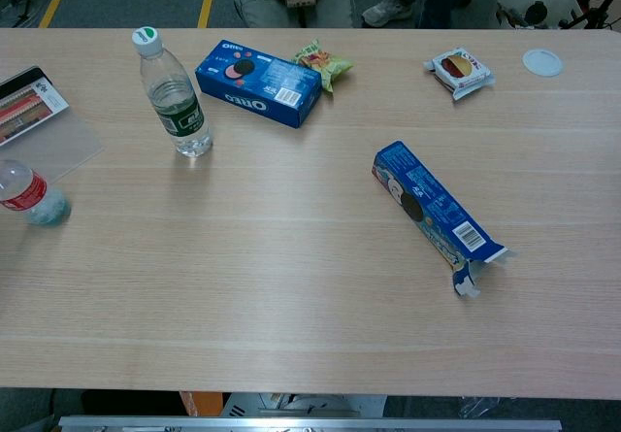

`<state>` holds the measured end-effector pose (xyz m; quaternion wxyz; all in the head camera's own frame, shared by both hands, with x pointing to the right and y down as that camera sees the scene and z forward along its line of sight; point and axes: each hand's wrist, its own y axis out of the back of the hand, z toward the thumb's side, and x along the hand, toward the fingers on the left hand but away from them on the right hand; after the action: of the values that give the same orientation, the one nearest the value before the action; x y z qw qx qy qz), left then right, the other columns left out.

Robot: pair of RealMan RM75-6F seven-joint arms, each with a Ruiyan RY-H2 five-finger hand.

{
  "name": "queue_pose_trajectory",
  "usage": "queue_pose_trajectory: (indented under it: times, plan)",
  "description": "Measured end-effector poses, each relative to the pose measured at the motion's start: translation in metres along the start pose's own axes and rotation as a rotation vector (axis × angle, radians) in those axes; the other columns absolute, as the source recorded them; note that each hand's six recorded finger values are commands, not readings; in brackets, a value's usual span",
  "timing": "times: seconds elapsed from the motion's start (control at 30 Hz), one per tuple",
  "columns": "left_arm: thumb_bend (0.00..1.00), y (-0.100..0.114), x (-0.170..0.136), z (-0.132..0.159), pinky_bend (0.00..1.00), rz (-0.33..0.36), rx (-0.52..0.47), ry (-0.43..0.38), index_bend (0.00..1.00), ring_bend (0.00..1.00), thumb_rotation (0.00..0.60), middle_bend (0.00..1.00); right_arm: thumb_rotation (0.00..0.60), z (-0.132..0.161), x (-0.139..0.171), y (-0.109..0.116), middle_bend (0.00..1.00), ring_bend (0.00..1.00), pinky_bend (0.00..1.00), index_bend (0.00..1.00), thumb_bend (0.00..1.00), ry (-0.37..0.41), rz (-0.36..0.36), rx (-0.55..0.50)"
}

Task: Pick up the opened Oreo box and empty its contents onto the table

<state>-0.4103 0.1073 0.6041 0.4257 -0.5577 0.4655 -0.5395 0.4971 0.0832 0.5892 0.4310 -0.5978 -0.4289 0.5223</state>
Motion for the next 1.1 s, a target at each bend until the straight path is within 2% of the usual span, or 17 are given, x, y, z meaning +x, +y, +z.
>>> queue_pose_trajectory:
  times: [0.23, 0.53, 0.8, 1.1]
  plan:
    - [0.27, -0.002, 0.0, 0.0, 0.09, -0.009, -0.001, -0.007, 0.16, 0.13, 0.6, 0.13, 0.6, 0.009, 0.0, -0.001, 0.33, 0.23, 0.25, 0.26, 0.04, 0.033, 0.012, -0.003]
    - [0.27, -0.001, 0.0, -0.001, 0.09, -0.011, -0.005, -0.003, 0.16, 0.13, 0.6, 0.13, 0.6, 0.038, -0.01, -0.003, 0.33, 0.23, 0.25, 0.26, 0.04, 0.156, 0.045, -0.007]
    - [0.27, 0.0, -0.002, -0.002, 0.09, -0.011, -0.008, 0.005, 0.16, 0.13, 0.6, 0.13, 0.6, 0.087, -0.023, -0.02, 0.33, 0.23, 0.25, 0.25, 0.04, 0.357, 0.144, 0.032]
    - [0.27, 0.001, -0.008, -0.009, 0.09, -0.014, -0.005, 0.031, 0.16, 0.13, 0.6, 0.13, 0.6, 0.151, -0.016, -0.062, 0.33, 0.23, 0.25, 0.24, 0.04, 0.614, 0.325, 0.118]
